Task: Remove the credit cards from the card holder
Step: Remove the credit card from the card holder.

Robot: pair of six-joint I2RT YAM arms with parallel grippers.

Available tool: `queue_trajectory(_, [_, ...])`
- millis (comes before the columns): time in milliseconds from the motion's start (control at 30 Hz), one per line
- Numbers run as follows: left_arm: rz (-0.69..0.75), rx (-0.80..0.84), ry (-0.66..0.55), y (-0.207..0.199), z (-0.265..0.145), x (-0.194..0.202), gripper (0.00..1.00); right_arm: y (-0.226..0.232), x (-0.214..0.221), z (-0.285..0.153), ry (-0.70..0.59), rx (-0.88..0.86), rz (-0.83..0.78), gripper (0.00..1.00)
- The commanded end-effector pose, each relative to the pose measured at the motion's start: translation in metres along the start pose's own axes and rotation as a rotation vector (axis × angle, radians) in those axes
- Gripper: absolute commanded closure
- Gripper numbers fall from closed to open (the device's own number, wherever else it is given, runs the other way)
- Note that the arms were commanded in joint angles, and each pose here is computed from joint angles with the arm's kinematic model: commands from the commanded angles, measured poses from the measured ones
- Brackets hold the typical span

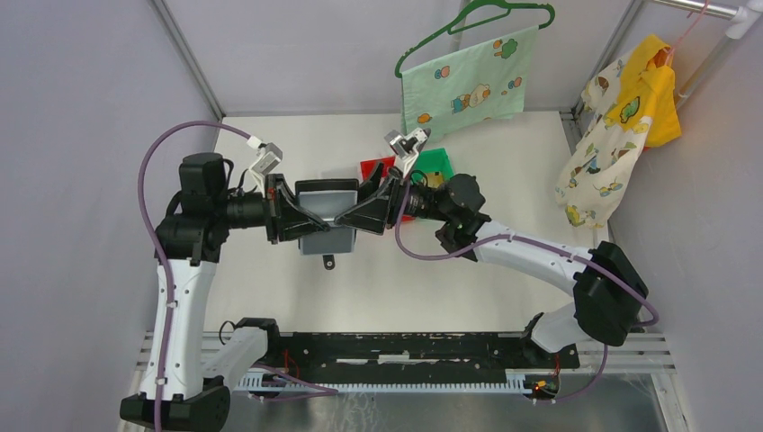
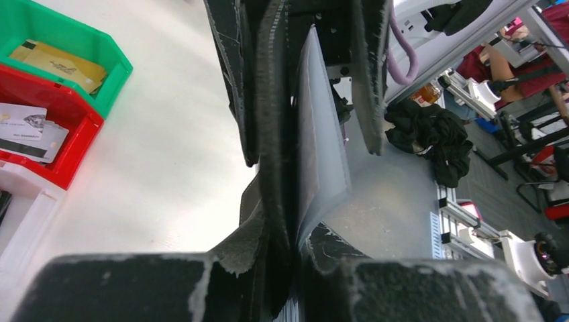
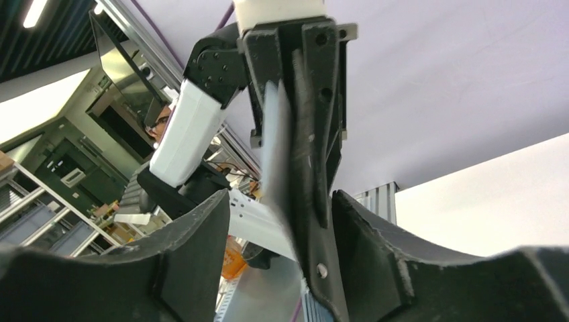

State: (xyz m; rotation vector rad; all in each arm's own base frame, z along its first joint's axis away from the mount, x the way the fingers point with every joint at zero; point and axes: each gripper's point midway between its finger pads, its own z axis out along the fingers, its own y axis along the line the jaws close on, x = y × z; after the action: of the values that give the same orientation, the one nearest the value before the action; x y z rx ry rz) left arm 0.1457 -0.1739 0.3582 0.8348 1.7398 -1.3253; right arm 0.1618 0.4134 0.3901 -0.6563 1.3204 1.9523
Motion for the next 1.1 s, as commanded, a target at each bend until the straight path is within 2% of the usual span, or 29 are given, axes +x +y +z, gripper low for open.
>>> queue_trajectory(0, [-0.032,0.032,-0.034,-0.007,0.001,-0.023,0.98,0.03,-0.009,-0.011,-0.053,-0.095,-0.092,0.32])
queue_trajectory(133, [-0.106,0.011,-0.074,-0.006,0.002,-0.041,0.98,0.037,0.004,-0.026,-0.055,-0.137,-0.088,0.3])
queue_trajectory(233, [-0.118,-0.029,-0.124,-0.005,0.001,-0.057,0.98,0.042,0.011,-0.034,-0.067,-0.159,-0.076,0.33])
queue_trajectory(467, [-0.135,-0.104,-0.17,0.005,0.0,-0.066,0.98,0.057,0.011,-0.042,-0.09,-0.221,-0.083,0.44])
queue_trajectory(633, [-0.136,-0.138,-0.173,0.012,0.0,-0.064,0.98,0.06,0.009,-0.046,-0.115,-0.213,-0.121,0.6])
queue_trajectory(700, [-0.141,-0.138,-0.172,0.012,0.0,-0.063,0.98,0.059,0.007,-0.047,-0.13,-0.195,-0.146,0.62])
queue_trajectory(733, [-0.149,-0.13,-0.169,0.011,0.0,-0.063,0.98,0.057,0.007,-0.048,-0.135,-0.183,-0.158,0.6])
queue_trajectory(833, [-0.185,-0.088,-0.155,0.004,0.001,-0.064,0.98,0.042,0.009,-0.048,-0.135,-0.117,-0.191,0.45])
queue_trajectory(1067, [-0.229,-0.002,-0.127,-0.011,0.001,-0.065,0.98,0.021,-0.001,-0.039,-0.128,-0.086,-0.209,0.25])
